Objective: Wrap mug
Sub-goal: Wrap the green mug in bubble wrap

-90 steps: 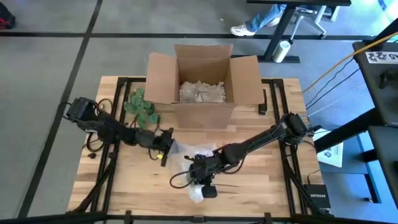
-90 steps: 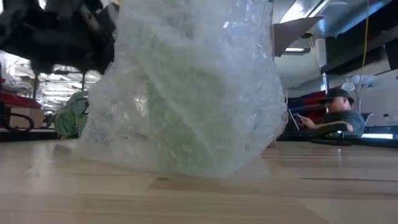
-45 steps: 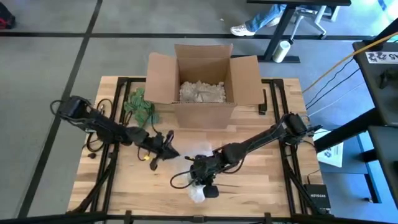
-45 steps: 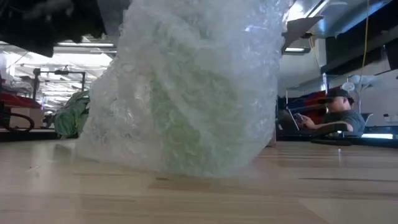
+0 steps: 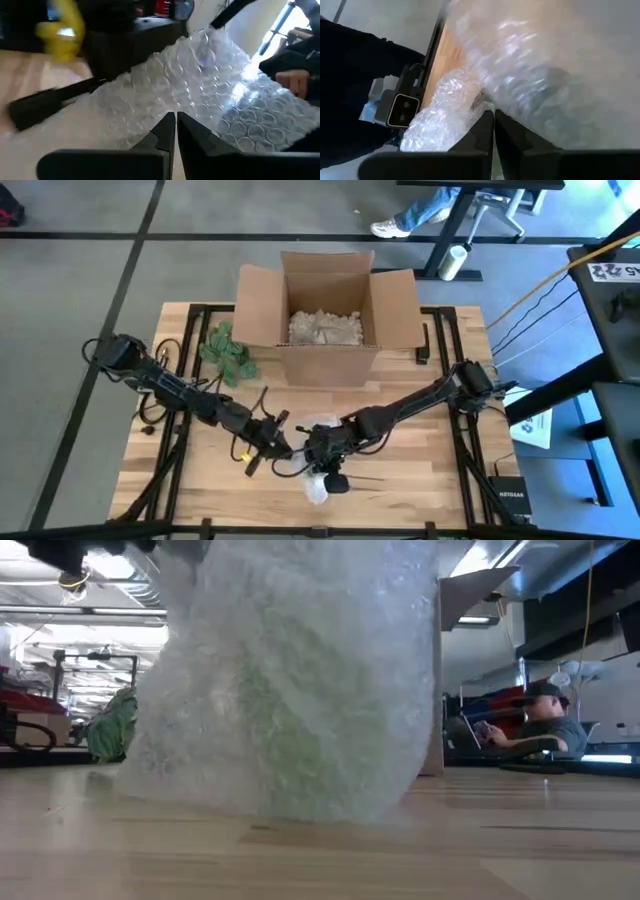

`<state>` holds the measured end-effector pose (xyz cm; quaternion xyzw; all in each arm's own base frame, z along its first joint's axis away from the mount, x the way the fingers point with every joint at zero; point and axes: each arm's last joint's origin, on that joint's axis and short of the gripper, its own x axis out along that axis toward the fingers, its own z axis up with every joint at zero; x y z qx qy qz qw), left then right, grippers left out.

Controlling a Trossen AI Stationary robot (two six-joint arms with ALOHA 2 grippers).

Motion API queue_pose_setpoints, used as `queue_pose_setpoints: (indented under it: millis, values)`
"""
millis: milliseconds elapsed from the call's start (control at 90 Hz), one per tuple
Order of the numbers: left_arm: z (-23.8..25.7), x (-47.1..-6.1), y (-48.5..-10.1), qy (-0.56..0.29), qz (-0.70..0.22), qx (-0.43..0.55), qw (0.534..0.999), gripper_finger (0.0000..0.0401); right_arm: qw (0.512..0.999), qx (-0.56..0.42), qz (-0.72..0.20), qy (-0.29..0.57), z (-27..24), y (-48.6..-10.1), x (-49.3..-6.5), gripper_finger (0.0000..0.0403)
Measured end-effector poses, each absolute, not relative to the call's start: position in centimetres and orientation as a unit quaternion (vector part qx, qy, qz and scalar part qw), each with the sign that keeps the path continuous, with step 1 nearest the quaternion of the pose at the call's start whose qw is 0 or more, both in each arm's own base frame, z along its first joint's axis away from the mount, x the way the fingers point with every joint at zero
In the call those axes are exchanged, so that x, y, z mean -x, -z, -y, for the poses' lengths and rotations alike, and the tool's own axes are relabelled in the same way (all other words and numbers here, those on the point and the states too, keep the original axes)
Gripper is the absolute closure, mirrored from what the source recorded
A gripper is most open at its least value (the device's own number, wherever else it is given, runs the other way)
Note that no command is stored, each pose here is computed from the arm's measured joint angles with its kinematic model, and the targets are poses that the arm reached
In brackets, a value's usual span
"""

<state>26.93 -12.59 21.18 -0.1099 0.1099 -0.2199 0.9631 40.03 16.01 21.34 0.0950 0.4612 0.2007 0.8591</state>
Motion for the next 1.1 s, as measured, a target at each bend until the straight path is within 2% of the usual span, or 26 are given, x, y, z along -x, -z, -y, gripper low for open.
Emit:
queue_pose_setpoints:
  millis: [244,522,711,967,1100]
  values:
    - [14.5,-29.6,-19.3,0.197,-0.196,0.132,0.951,0.0401,0.860,-0.092,-0.460,-0.201,-16.0,-21.3,-40.0,0.0403]
    - [16.2,-31.2,-19.3,0.139,-0.256,0.132,0.947,0.0401,0.863,-0.095,-0.460,-0.187,-16.0,-21.3,-40.1,0.0403]
    - [16.3,-31.2,-19.3,0.117,-0.270,0.139,0.946,0.0401,0.864,-0.096,-0.460,-0.179,-15.9,-21.7,-39.9,0.0403]
    - [16.2,-31.1,-19.0,0.102,-0.281,0.143,0.944,0.0401,0.889,-0.079,-0.427,-0.149,-15.7,-25.0,-38.5,0.0403]
    - [16.1,-31.1,-19.0,0.098,-0.280,0.142,0.944,0.0401,0.885,-0.085,-0.436,-0.138,-15.5,-25.3,-38.1,0.0403]
